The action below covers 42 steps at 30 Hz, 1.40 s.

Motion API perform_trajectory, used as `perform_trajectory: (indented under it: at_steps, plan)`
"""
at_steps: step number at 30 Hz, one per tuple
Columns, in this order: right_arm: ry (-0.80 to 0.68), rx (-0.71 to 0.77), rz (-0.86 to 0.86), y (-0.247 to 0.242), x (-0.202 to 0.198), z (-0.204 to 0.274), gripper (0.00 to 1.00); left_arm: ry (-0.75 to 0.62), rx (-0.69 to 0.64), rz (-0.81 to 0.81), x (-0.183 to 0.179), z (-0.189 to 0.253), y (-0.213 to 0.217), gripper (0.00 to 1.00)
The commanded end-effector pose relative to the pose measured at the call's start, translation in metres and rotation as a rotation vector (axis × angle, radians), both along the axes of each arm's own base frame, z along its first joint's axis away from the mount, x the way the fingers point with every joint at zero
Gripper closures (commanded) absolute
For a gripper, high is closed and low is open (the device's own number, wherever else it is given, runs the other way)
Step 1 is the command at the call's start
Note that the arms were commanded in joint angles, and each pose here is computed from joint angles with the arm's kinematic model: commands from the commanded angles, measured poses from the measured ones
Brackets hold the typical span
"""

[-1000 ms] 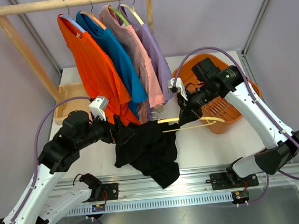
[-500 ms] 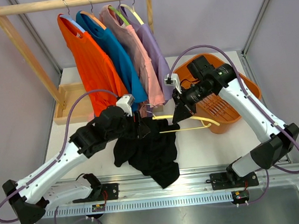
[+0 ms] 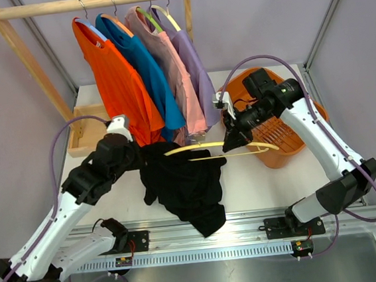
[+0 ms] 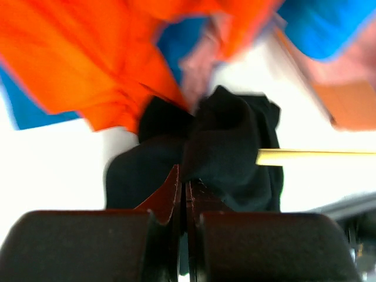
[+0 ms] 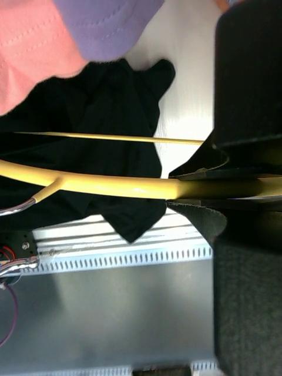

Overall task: Remove the t-shirt from the hanger
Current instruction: Remove the tshirt from the hanger, then pass the hanger from the right arm to the left

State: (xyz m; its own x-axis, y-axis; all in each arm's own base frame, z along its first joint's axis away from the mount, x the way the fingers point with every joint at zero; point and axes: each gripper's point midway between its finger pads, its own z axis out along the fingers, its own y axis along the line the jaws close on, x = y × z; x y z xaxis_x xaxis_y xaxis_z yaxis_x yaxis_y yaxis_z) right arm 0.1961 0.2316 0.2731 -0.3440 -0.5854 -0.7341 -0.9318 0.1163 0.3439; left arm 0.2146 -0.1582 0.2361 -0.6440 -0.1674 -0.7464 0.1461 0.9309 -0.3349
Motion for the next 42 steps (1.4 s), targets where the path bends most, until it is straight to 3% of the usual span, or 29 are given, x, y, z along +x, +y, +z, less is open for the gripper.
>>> perform_trajectory:
  at_steps: [1,7,14,16,17,18,19,20,21,26,31,38,42]
  plan:
    - [-0.155,0.032,0.091,-0.022,-0.016,0.018,1.0,-0.045,0.023,0.108,0.002,0.009,0.038,1.0]
    - [-0.259,0.138,0.13,-0.03,-0.023,0.047,1.0,0.047,-0.034,0.08,-0.005,-0.026,0.033,1.0]
    - [-0.292,0.191,0.153,-0.031,-0.034,0.069,1.0,0.05,-0.066,0.089,-0.003,-0.031,0.037,1.0]
    - [-0.29,0.198,0.149,-0.031,-0.036,0.071,1.0,0.015,-0.11,0.026,-0.002,-0.022,0.026,1.0]
    - [-0.289,0.2,0.15,-0.03,-0.035,0.072,1.0,-0.004,-0.111,-0.005,-0.002,-0.02,0.023,0.97]
    - [-0.289,0.201,0.145,-0.03,-0.034,0.072,1.0,-0.016,-0.147,-0.07,-0.008,-0.013,0.013,0.87]
    - [-0.289,0.202,0.138,-0.029,-0.033,0.073,1.0,-0.04,-0.16,-0.089,-0.008,-0.006,0.01,0.59]
    - [-0.29,0.195,0.125,-0.03,-0.03,0.072,1.0,-0.066,-0.163,-0.108,-0.009,0.002,0.009,0.4]
    - [-0.29,0.195,0.12,-0.029,-0.029,0.073,1.0,-0.08,-0.17,-0.129,-0.012,0.007,0.008,0.31]
    - [-0.274,0.183,0.121,-0.028,-0.024,0.067,1.0,-0.232,-0.18,-0.203,-0.035,0.046,0.017,0.05]
    - [-0.266,0.174,0.155,-0.025,-0.018,0.058,1.0,-0.375,-0.174,-0.416,-0.066,0.084,0.008,0.01]
    - [-0.317,0.167,0.323,-0.009,-0.025,0.055,1.0,-0.639,0.043,-0.635,-0.065,0.139,0.004,0.01]
    - [-0.358,0.168,0.439,0.006,-0.041,0.054,1.0,-0.714,0.074,-0.81,-0.066,0.158,-0.016,0.01]
